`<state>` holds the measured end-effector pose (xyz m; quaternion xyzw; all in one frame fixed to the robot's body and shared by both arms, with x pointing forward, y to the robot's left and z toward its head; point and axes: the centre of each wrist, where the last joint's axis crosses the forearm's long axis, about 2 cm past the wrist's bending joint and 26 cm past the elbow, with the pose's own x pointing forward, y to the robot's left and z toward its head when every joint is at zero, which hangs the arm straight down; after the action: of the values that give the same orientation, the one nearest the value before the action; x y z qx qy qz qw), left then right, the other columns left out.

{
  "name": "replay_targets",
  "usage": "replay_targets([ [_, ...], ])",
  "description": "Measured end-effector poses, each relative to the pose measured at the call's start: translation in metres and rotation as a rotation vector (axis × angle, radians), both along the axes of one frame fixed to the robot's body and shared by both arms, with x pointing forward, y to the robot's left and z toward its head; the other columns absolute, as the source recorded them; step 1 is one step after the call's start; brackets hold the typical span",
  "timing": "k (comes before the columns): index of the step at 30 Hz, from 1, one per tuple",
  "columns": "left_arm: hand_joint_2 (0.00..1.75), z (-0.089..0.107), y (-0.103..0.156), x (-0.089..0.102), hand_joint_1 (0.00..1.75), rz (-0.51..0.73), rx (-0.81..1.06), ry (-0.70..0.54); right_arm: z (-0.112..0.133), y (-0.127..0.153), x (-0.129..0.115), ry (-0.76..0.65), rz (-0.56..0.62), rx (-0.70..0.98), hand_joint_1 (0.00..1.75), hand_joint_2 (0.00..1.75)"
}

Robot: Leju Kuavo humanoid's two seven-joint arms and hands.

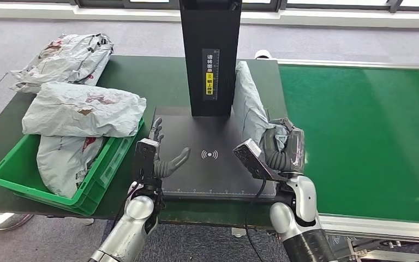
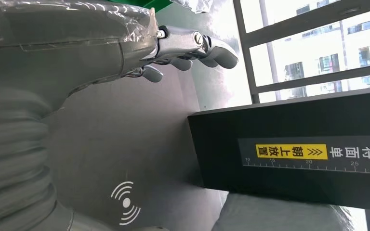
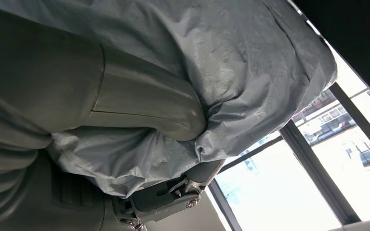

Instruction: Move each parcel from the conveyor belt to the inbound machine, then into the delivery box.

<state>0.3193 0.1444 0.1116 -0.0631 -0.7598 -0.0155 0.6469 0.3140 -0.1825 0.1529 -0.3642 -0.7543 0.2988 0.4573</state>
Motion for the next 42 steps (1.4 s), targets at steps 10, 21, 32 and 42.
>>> replay_targets([
  [10,1.75,0.003,0.002,0.002,0.0,0.01,0.012,-0.021,0.002,0.014,-0.002,0.038,0.081,-0.044,1.75,1.75],
  [21,1.75,0.005,0.008,0.005,0.0,0.02,0.032,-0.044,-0.033,0.066,-0.016,0.474,0.462,-0.166,0.0,1.75],
  [32,1.75,0.008,0.016,0.003,0.0,0.07,0.074,-0.083,-0.069,0.048,-0.007,0.652,0.47,-0.226,0.0,1.75],
  [42,1.75,0.006,0.019,-0.002,0.0,0.098,0.091,-0.101,-0.072,0.045,-0.005,0.584,0.428,-0.214,0.0,1.75],
])
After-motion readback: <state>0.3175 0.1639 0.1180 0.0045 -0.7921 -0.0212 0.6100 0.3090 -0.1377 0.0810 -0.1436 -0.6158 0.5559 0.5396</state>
